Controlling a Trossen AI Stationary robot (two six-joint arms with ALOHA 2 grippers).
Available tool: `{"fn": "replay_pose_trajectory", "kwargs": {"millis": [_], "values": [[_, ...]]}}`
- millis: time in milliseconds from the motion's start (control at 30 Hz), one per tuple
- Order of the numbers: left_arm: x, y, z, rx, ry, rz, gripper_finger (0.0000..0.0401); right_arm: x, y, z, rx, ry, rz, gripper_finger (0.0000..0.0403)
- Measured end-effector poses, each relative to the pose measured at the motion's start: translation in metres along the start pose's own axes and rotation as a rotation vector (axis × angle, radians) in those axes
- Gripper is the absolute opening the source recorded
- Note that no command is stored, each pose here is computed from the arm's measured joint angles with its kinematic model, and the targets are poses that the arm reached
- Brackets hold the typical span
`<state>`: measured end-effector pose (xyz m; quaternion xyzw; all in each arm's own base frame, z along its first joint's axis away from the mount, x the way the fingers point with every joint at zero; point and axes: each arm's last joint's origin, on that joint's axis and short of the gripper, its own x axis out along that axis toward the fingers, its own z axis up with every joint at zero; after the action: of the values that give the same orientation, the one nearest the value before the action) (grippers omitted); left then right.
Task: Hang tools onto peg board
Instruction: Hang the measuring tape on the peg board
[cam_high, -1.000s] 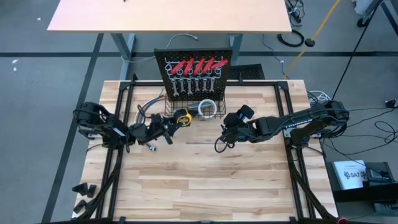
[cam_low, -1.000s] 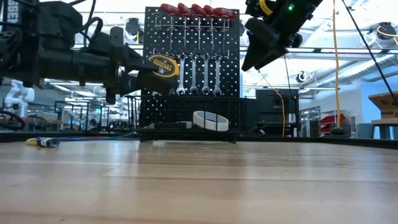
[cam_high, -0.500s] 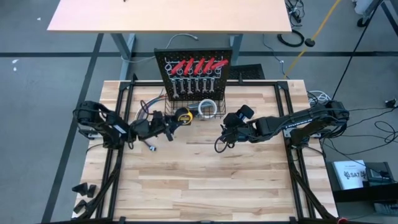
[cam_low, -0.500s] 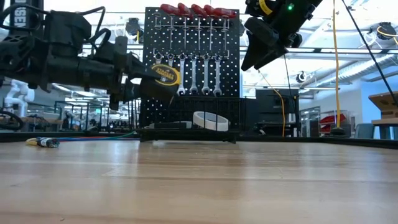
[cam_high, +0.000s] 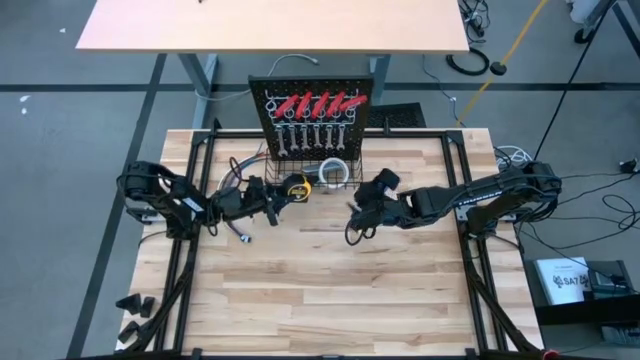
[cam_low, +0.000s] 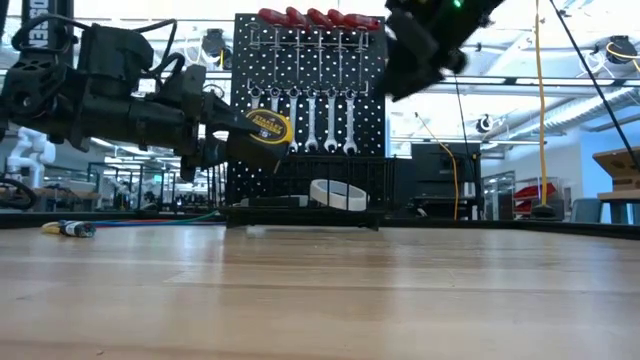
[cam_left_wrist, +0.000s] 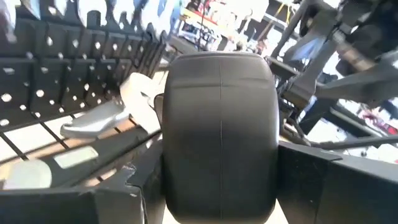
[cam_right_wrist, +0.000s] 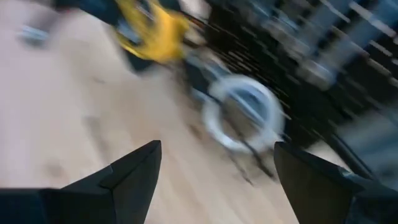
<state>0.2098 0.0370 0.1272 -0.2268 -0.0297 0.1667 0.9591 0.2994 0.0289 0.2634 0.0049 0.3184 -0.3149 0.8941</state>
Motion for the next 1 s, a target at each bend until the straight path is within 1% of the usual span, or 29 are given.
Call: {"fn": "replay_pose_trajectory", "kwargs": {"millis": [100, 200, 300, 367, 433, 500, 533, 600, 667, 767, 833, 933, 1000], "values": [[0.000, 0.001, -0.001, 0.004, 0.020, -0.010, 0.0217, -0.001, 0.009, 0.013, -0.059, -0.087, 0.165, 0.0302], [0.000, 0.003, -0.001, 0.006, 0.030, -0.010, 0.0217, -0.001, 0.012, 0.025, -0.123, -0.181, 0.300, 0.0302], [0.001, 0.004, -0.003, 0.008, 0.062, -0.034, 0.0217, 0.001, 0.011, 0.032, -0.153, -0.226, 0.422, 0.0302], [0.000, 0.004, -0.004, 0.016, 0.085, -0.052, 0.0217, 0.002, 0.009, 0.035, -0.154, -0.236, 0.478, 0.0302], [0.000, 0.003, -0.004, 0.034, 0.091, -0.079, 0.0217, 0.004, 0.007, 0.036, -0.151, -0.233, 0.503, 0.0302], [0.000, 0.001, -0.003, 0.052, 0.093, -0.130, 0.0217, 0.006, 0.005, 0.036, -0.139, -0.224, 0.526, 0.0302], [-0.001, -0.001, -0.003, 0.065, 0.094, -0.174, 0.0217, 0.008, 0.005, 0.036, -0.130, -0.219, 0.541, 0.0302], [-0.002, -0.010, -0.001, 0.108, 0.083, -0.305, 0.0217, 0.013, 0.007, 0.037, -0.087, -0.213, 0.564, 0.0302], [-0.005, -0.022, 0.002, 0.178, 0.051, -0.474, 0.0217, 0.019, 0.010, 0.037, 0.007, -0.199, 0.573, 0.0302], [-0.009, -0.037, 0.000, 0.286, 0.061, -0.660, 0.0217, 0.024, 0.019, 0.035, 0.101, -0.185, 0.599, 0.0302], [-0.010, -0.047, -0.003, 0.315, 0.083, -0.765, 0.0217, 0.025, 0.029, 0.031, 0.097, -0.173, 0.612, 0.0302], [-0.014, -0.058, 0.001, 0.325, 0.066, -0.931, 0.0217, 0.018, 0.043, 0.027, 0.081, -0.189, 0.663, 0.0302], [-0.017, -0.062, 0.001, 0.322, 0.086, -1.013, 0.0217, 0.011, 0.051, 0.026, 0.077, -0.207, 0.697, 0.0302]]}}
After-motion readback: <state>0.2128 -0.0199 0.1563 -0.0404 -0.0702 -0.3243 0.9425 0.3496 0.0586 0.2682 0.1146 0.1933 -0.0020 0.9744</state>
